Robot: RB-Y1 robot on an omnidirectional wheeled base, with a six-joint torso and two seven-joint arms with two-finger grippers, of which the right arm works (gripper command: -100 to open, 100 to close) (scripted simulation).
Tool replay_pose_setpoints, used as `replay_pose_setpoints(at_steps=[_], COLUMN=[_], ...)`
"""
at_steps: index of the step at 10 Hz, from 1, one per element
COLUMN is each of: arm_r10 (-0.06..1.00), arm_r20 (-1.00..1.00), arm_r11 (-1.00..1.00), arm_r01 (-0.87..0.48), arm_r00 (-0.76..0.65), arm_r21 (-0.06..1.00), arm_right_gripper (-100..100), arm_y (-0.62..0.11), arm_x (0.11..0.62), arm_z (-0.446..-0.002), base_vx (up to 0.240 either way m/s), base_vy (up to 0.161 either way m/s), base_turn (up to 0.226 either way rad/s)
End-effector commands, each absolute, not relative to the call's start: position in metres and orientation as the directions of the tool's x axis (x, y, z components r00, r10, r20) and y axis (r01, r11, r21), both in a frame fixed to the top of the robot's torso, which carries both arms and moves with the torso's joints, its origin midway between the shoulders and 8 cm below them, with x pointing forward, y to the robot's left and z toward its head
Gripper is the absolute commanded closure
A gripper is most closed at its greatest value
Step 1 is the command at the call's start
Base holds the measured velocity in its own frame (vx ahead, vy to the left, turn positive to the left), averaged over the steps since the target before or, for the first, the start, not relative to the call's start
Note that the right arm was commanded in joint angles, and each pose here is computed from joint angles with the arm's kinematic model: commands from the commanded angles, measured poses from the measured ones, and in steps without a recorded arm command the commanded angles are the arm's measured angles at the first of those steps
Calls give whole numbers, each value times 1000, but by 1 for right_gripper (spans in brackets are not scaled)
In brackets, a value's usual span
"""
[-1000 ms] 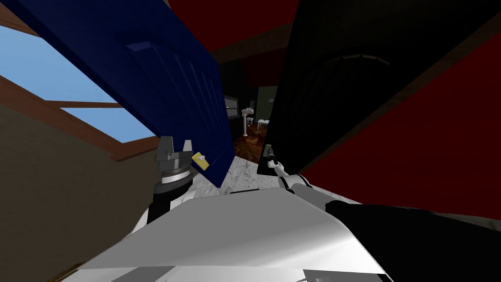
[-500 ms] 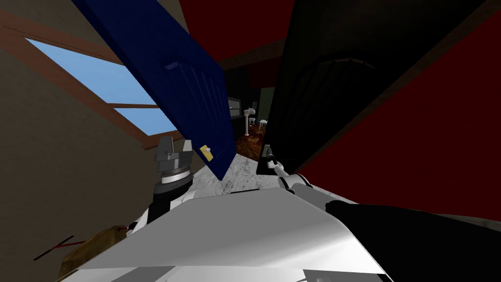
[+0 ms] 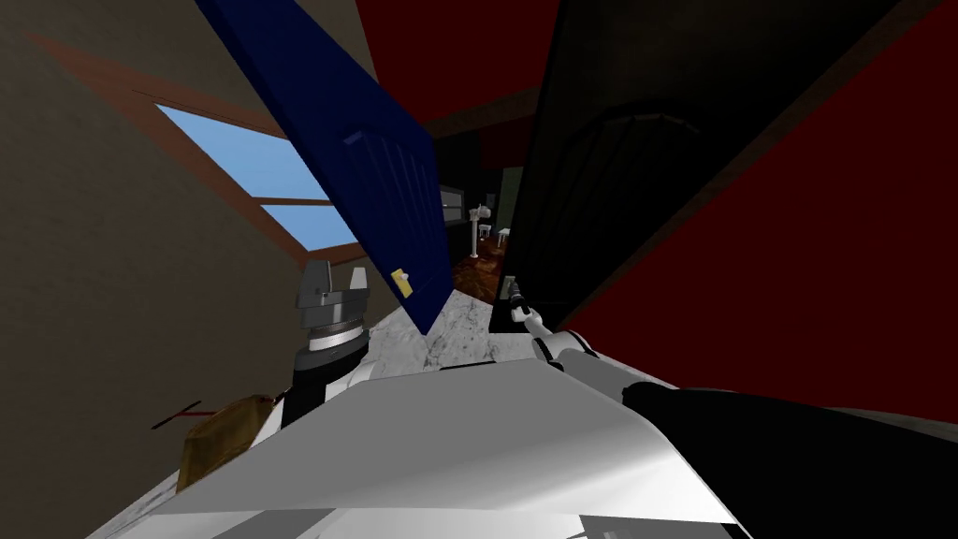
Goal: Pull the door open
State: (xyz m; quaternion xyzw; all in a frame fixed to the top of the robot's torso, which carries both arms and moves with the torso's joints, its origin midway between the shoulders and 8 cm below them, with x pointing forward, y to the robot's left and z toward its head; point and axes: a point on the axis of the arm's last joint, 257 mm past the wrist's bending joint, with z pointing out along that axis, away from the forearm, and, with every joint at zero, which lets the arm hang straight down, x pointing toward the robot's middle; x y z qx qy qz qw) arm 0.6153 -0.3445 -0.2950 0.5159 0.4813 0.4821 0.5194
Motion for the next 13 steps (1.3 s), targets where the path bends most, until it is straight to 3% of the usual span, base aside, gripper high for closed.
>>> replay_pose_setpoints(at_steps=[1,13], arm_r10=[999,998], arm_r20=[-1,0], arm_r11=[0,0], arm_r01=[3,2], arm_r00=[51,-67], arm_r21=[1000,1000], arm_right_gripper=[100,100], arm_y=[-335,-295], arm_x=[615,616], arm_z=[-298,-297], base_vx=[-204,-180], base_vy=[-112,-99], base_turn=[108,84])
